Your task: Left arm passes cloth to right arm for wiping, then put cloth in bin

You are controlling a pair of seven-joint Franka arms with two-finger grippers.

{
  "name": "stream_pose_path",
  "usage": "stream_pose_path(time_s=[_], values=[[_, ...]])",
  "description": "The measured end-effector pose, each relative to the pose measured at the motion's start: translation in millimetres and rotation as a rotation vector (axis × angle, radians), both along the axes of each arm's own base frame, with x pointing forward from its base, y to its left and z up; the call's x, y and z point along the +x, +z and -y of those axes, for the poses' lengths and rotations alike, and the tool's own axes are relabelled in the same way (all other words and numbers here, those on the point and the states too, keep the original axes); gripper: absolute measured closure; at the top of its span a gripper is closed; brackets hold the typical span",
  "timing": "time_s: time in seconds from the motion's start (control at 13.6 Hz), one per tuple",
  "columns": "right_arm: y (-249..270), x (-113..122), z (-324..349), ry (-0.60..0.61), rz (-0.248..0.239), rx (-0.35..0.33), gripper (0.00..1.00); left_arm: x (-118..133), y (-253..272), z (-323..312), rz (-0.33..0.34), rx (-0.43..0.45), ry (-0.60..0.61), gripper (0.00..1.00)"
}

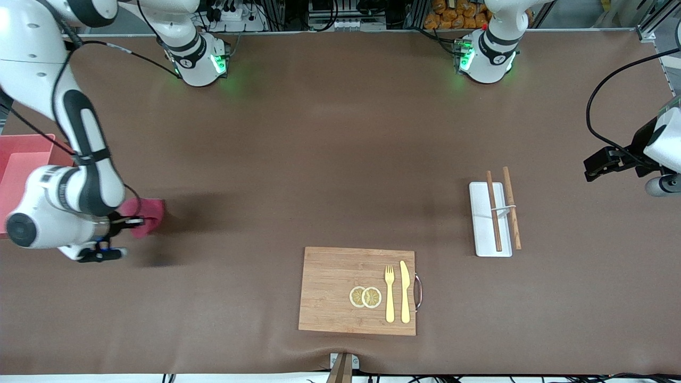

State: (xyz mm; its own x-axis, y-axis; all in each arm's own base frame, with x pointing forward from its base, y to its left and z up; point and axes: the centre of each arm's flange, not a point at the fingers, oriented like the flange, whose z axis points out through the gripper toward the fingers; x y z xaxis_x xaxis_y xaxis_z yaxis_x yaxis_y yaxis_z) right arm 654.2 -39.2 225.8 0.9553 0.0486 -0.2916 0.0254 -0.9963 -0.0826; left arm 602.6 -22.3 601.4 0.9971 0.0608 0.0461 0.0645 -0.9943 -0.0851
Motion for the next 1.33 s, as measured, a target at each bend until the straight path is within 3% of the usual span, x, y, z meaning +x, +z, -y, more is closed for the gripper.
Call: stream_pose_path(time_s=[0.44, 0.74, 1.03, 1.33], values=[[23, -10, -187, -0.189, -0.018, -0.035, 0.98, -4, 9, 3, 0.015, 0.004, -0.005, 0.00], [134, -33, -236, -0.233, -0.024, -0.057, 0.98, -10, 18, 9, 0.026, 0.011, -0.023, 0.00], [217, -31, -128, -0.269, 0.022, -0.019, 0.98, -15, 25, 16, 0.027, 0.030, -0.026, 0.00], [216, -38, 66, -0.182, 0.039, 0.058, 0.98, -19, 27, 18, 0.020, 0.037, -0.025, 0.00]])
